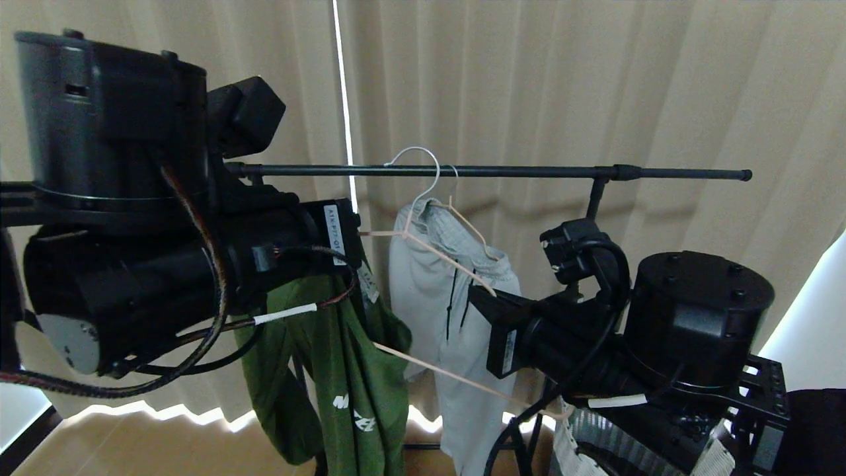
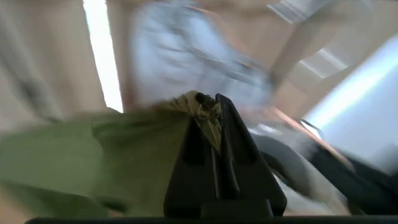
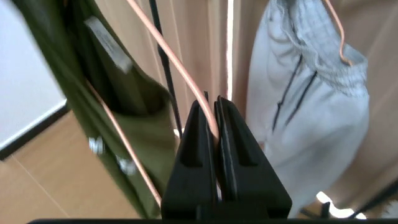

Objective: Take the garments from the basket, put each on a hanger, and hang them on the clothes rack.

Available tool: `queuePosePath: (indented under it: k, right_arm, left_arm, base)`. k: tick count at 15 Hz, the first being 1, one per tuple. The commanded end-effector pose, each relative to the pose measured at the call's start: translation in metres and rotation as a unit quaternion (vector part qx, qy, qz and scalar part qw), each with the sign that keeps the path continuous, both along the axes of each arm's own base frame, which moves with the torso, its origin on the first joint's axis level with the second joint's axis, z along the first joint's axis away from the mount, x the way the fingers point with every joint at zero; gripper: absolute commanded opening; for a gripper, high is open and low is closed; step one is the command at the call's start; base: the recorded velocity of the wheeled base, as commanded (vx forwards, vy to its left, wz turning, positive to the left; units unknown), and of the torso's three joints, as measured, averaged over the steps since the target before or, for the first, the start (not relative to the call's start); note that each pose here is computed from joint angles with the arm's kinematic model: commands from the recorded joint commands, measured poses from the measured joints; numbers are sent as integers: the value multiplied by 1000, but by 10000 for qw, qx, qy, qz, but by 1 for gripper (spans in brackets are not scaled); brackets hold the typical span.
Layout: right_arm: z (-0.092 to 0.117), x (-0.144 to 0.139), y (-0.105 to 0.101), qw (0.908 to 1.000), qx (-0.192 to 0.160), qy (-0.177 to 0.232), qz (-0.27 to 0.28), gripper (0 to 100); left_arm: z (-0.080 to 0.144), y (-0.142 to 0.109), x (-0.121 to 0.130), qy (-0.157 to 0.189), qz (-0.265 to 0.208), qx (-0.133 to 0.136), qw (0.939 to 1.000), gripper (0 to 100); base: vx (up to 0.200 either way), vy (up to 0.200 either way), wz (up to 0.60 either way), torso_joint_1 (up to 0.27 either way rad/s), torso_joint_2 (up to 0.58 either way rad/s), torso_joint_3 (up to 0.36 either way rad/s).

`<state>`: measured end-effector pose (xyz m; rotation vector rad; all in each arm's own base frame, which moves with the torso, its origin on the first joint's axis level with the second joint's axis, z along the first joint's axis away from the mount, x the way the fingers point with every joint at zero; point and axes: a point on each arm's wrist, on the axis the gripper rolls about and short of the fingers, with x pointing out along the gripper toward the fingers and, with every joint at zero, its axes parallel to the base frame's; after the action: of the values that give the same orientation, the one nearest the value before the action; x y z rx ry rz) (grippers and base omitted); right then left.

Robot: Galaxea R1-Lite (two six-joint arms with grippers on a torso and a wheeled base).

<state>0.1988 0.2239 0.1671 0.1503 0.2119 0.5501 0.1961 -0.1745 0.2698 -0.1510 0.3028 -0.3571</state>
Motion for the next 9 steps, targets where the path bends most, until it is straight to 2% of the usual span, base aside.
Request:
queuePosePath:
  k: [1, 2, 4, 6, 9]
  right_arm:
    - [-8, 4, 5, 10000, -37, 31, 3, 0]
    - [-9, 4, 5, 10000, -42, 37, 10, 0]
    - [-9, 4, 5, 10000, -47, 43, 18, 0]
    - [-9, 2, 8, 10000, -42, 38, 64, 0]
    - [-7, -1, 8, 9999, -25, 12, 111, 0]
  left_arm:
    - [3, 14, -20, -34, -513, -78, 9986, 0]
    - [-2, 17, -24, -20, -702, 37, 9975, 0]
    - [-7, 17, -25, -63, -769, 128, 9969, 0]
    - [-20, 17, -26, -355, -1013, 329, 9937, 0]
    - [-39, 20, -32, -766, -1433, 754, 9838, 0]
  base:
    - [0, 0, 0, 0, 0, 0]
    - [0, 0, 0, 0, 0, 0]
    - [0, 0, 0, 0, 0, 0]
    - [0, 0, 0, 0, 0, 0]
    - [0, 0, 0, 0, 0, 0]
